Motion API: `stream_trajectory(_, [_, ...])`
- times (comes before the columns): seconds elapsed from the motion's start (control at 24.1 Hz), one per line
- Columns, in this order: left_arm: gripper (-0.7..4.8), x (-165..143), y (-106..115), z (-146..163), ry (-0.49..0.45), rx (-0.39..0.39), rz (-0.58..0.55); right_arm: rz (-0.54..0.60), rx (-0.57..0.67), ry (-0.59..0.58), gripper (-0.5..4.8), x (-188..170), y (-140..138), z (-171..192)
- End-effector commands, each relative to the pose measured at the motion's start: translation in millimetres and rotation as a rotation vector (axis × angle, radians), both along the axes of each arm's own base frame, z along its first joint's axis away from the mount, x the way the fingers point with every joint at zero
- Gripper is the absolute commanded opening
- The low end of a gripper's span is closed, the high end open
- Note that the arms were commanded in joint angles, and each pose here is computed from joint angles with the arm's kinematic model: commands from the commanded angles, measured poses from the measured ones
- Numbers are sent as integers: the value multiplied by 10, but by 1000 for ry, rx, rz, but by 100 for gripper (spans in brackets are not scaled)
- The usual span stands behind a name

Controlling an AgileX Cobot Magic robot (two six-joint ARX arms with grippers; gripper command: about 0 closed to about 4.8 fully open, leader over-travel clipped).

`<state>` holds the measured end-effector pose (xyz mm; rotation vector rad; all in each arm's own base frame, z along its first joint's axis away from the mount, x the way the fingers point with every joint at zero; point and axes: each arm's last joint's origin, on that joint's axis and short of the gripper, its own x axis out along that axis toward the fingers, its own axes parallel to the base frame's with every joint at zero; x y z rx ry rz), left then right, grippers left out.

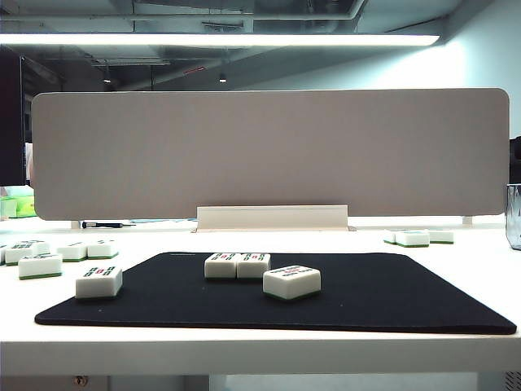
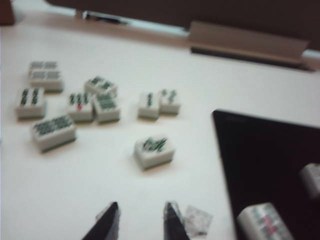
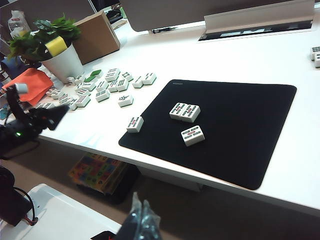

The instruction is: Arrange four mahjong tiles into a neat stack, creating two layers of paired tiles.

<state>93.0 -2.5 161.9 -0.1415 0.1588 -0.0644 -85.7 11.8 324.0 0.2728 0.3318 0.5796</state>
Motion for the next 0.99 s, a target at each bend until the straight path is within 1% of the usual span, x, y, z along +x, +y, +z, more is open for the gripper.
stream_trajectory(0.04, [111,-44,-15,233,-78,-56,-44,5,-1,-28,-1,-32,-2,2])
stream_trajectory(0.08, [111,-63,-19,308,-99,-67,-58,5,-1,-28,-1,-32,-2,2])
stream_trajectory(0.29, [111,-142,-35,646,-170,-70,-119,5,-1,-28,-1,-32,-2,2])
stream_trajectory(0.33, [111,-157,-40,786,-186,-70,-136,5,-3,-30,-1,-32,-2,2])
stream_trajectory(0.37, [111,-156,-42,913,-193,-67,-146,7,-10,-35,-1,-32,-2,2])
stream_trajectory(0.46, [111,-134,-48,1050,-191,-64,-166,10,-23,-44,-1,-32,-2,1])
stream_trajectory(0.5, [111,-87,-54,1193,-180,-66,-184,11,-24,-45,-1,-32,-2,1])
stream_trajectory(0.54, [111,-57,-57,1255,-172,-67,-196,11,-24,-45,-1,-32,-2,1])
stream_trajectory(0.62, [111,116,-73,1499,-132,-75,-247,11,-24,-44,-1,-33,-2,1])
stream_trajectory(0.75, [111,286,-88,1667,-97,-83,-295,11,-24,-44,-1,-33,-2,1])
stream_trajectory(0.91, [111,595,-108,1847,-37,-99,-361,11,-24,-44,-1,-33,-2,1])
stream_trajectory(0.99, [111,824,-124,1937,22,-118,-413,11,-24,-44,-1,-33,-2,1])
